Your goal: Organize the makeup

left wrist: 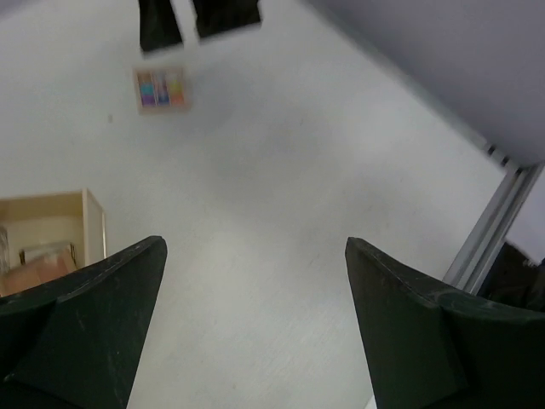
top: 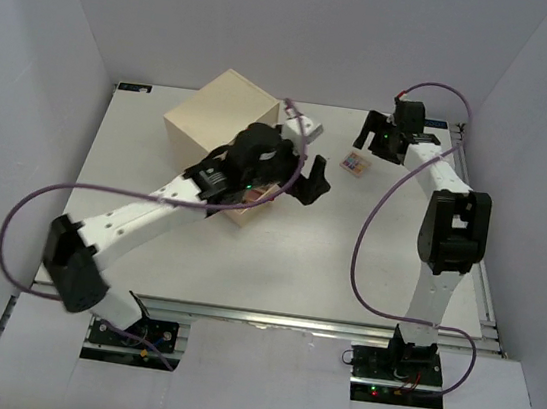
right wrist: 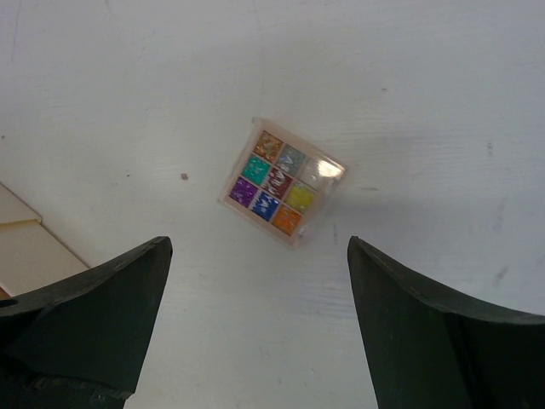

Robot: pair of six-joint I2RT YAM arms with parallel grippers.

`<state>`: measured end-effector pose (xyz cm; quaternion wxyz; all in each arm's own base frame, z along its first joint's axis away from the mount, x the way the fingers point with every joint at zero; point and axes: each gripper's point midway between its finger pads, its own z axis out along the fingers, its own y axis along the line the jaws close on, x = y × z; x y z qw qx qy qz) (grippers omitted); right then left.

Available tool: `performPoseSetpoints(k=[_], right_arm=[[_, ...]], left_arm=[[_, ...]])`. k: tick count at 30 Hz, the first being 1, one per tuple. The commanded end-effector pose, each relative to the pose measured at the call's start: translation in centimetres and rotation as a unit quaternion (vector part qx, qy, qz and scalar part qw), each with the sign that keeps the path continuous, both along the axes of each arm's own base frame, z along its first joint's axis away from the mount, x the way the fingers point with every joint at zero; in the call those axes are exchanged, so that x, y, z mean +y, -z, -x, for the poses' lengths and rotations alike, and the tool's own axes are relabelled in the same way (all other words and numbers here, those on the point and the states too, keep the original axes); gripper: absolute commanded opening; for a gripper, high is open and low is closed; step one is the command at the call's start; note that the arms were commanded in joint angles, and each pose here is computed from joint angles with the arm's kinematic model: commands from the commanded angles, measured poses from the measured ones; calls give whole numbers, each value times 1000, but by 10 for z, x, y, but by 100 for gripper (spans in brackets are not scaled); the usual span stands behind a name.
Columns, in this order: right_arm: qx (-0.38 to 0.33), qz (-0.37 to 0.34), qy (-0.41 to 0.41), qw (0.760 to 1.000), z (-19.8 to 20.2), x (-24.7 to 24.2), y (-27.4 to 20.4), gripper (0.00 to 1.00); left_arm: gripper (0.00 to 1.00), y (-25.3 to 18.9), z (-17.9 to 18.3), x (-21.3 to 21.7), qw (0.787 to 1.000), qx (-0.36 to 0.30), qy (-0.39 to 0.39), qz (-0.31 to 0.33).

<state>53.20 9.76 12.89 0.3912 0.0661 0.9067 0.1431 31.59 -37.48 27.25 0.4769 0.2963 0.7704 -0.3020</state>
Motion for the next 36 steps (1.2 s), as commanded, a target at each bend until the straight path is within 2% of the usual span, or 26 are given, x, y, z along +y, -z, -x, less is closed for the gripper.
performPoseSetpoints(k=[1,7,13,16,25,36], right_arm=[[9,26,51,998,-21,10,0,90],[5,98,89,991,-45,17,22,90],[-2,134,126,983,-49,15,24,90],[12,121,119,985,-41,20,31,90],[77,15,96,992,-15,42,54,90],[105,16,113,988,-24,34,81,90]], left_arm=[[98,-16,55,55,999,-22,-5,50],[98,-8,94,152,991,-71,-100,56],[98,-4,108,204,978,-116,-164,63],[98,-5,111,213,974,-124,-175,71],[98,-4,112,212,974,-120,-177,80],[98,-7,111,217,970,-127,-187,84]])
